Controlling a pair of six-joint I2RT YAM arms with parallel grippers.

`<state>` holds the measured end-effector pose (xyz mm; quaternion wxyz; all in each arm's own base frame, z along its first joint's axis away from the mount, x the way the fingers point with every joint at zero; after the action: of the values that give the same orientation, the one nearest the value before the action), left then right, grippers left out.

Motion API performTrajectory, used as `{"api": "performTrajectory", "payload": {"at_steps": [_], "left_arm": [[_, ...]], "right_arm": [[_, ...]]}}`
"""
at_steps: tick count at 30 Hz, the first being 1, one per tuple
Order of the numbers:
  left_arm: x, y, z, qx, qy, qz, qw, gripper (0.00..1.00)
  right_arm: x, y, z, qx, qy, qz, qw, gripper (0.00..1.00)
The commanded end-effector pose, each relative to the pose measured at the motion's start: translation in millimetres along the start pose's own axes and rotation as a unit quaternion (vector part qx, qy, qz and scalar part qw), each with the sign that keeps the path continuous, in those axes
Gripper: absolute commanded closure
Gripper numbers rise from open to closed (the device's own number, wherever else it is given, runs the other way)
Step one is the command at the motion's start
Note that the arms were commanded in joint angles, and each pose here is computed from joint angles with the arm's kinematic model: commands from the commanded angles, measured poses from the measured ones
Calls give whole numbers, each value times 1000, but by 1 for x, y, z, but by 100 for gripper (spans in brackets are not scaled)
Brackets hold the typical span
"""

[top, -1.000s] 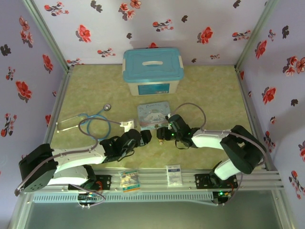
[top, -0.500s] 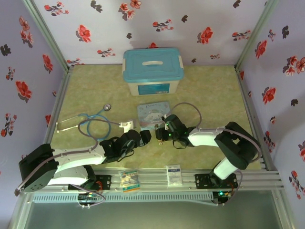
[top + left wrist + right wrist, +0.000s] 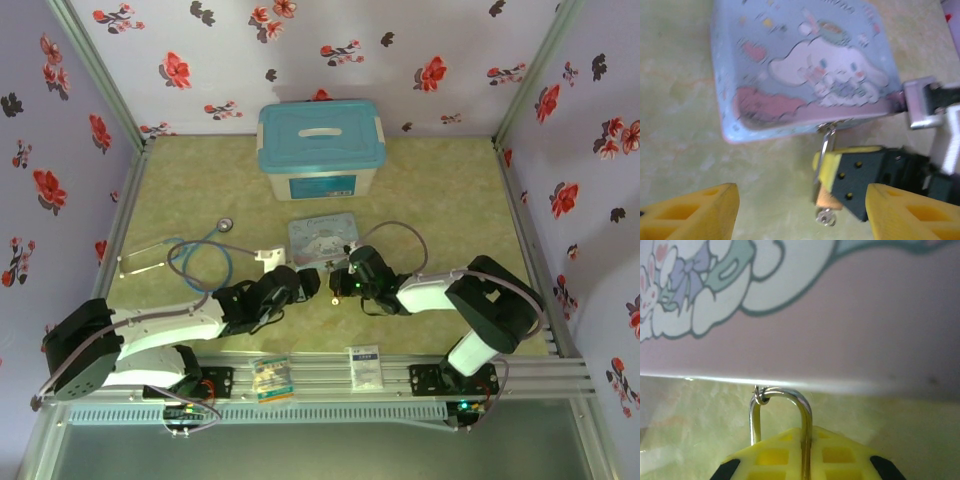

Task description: Unlock the padlock with the key

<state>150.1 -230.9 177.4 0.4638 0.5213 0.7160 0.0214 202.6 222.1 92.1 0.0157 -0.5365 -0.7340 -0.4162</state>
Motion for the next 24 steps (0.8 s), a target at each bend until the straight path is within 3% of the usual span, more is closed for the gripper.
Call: {"api": "performTrajectory", "payload": {"at_steps": [1, 6, 12, 15, 24], "left_arm": [[-15, 15, 2, -31, 15, 50, 998, 32], [-34, 27, 26, -35, 45, 118, 991, 35], [-41, 34, 69, -34, 110, 190, 975, 53], [-37, 31, 85, -26, 143, 210, 967, 54], [7, 8, 96, -3, 190, 200, 961, 55]], "right_arm": [[-12, -12, -2, -1, -33, 51, 998, 93], [-11, -11, -2, -21, -33, 92, 995, 98], [-16, -15, -1, -46, -67, 152, 985, 100], [-19, -18, 1, -68, -64, 188, 978, 100], [-18, -13, 6, -122, -48, 230, 964, 100]]}}
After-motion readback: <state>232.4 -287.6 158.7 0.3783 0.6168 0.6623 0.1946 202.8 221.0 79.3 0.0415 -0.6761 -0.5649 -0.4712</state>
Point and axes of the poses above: each hand's point on the last joint's axis, 136 mm out from that joint toward the fingers, its own z axis out along the fingers, its own x axis along the line the jaws close on, y = z × x, the point moved 10 cm from there along -z, back along the fingers, and after that the axes turned 12 degrees about -z, right-handed, at the moved point
